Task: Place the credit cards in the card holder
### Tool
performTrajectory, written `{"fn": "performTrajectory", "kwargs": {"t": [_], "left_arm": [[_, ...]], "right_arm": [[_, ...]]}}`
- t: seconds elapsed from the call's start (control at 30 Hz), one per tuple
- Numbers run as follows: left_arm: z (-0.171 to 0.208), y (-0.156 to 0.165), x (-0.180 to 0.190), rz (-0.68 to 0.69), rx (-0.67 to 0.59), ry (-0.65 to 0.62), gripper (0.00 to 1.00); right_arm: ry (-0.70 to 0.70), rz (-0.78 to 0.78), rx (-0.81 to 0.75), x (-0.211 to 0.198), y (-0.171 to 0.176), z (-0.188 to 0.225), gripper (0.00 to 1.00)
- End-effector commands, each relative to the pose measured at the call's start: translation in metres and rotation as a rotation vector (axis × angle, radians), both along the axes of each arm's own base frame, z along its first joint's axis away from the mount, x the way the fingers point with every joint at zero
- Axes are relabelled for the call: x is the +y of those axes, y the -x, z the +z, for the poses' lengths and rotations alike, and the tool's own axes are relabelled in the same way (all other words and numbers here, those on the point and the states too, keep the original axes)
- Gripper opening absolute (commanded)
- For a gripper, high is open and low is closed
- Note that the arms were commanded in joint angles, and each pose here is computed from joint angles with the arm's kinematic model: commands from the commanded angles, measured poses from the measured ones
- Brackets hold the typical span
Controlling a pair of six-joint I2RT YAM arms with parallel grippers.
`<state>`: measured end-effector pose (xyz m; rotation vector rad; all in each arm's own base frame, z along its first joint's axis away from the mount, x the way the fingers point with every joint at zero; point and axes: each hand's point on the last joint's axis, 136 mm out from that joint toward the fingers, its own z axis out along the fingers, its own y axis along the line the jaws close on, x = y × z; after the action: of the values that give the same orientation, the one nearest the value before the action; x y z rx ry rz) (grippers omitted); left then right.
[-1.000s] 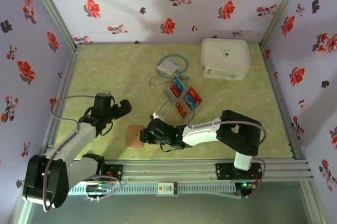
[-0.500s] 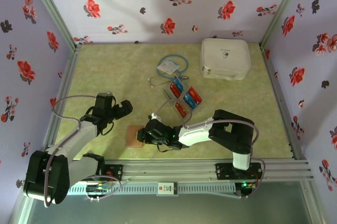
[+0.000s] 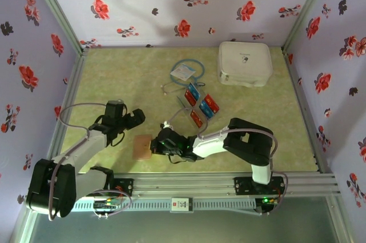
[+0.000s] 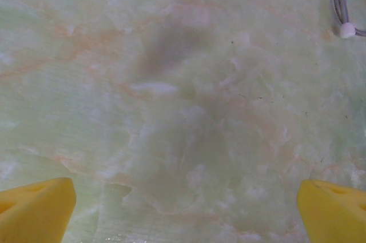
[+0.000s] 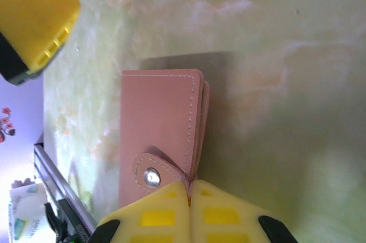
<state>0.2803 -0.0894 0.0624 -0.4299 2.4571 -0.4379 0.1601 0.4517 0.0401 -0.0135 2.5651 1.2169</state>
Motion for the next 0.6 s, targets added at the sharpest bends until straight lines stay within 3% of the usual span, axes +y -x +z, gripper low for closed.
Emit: {"fn": "performTrajectory", "kwargs": {"t": [0.0, 0.3, 0.57], "left_arm": [[0.009, -0.006, -0.008, -0.035, -0.02, 0.009, 1.0], [0.058, -0.027, -0.025, -0.081, -0.11, 0.075, 1.0], [0.107, -0.052, -0.064, -0.144, -0.238, 0.327, 1.0]], "right_arm": [[-0.08, -0.024, 0.0, -0.002, -0.018, 0.016, 0.0], [-0.057, -0.018, -0.095, -0.05, -0.063, 0.071, 0.0], [-0.1, -0.03, -0.154, -0.091, -0.103, 0.125, 0.0]]}}
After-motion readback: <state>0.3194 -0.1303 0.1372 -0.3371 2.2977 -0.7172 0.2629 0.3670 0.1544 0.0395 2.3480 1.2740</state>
